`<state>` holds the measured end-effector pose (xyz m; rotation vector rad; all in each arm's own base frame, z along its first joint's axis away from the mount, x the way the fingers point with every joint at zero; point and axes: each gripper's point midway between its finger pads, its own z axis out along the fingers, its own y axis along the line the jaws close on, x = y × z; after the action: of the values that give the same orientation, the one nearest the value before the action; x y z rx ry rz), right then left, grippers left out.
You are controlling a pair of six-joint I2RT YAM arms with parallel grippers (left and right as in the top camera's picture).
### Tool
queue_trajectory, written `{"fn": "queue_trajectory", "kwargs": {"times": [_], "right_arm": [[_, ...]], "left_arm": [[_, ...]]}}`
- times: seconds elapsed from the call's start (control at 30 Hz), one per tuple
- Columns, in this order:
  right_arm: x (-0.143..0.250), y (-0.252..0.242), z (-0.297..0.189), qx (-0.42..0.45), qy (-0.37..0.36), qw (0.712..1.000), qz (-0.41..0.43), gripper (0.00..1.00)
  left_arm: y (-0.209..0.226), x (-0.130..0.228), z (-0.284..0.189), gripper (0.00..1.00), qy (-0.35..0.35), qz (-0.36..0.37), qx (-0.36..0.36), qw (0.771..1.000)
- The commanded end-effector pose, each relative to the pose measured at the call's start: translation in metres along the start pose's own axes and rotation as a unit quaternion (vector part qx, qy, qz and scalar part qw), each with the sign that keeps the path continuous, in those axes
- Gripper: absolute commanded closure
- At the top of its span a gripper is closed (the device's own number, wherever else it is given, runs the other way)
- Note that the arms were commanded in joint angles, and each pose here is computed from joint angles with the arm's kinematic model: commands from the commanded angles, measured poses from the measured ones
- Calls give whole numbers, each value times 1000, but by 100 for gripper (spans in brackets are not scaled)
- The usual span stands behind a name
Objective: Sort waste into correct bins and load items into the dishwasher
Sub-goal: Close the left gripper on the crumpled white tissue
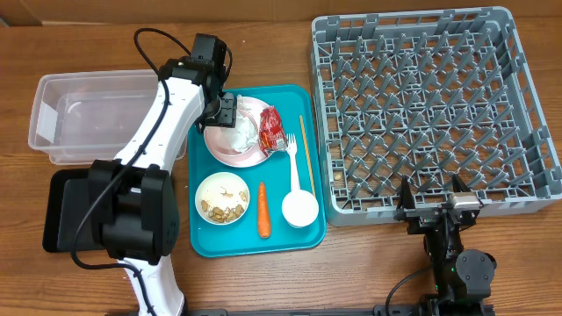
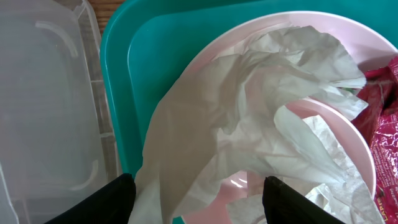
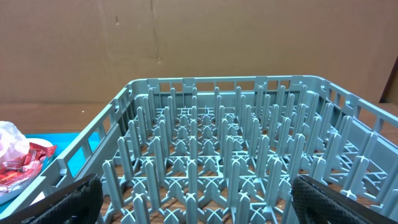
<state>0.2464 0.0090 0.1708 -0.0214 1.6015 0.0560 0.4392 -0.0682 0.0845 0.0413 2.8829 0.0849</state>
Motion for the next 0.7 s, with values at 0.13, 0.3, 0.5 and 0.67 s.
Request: {"fn": "queue_trajectory", "kwargs": {"times": [0.13,0.3,0.5,0.67], "right_arm": [[1,0,0,0,-4,1000,-1,0],[1,0,0,0,-4,1000,-1,0],[1,0,0,0,-4,1000,-1,0],[1,0,0,0,-4,1000,-1,0]], "left_arm": [[6,-7,1,41,-6,-11,-7,1000],[6,-7,1,62,-6,-11,-7,1000],[6,-7,1,75,-6,-11,-7,1000],[6,-6,1,70,-4,-11,-5,1000]]}}
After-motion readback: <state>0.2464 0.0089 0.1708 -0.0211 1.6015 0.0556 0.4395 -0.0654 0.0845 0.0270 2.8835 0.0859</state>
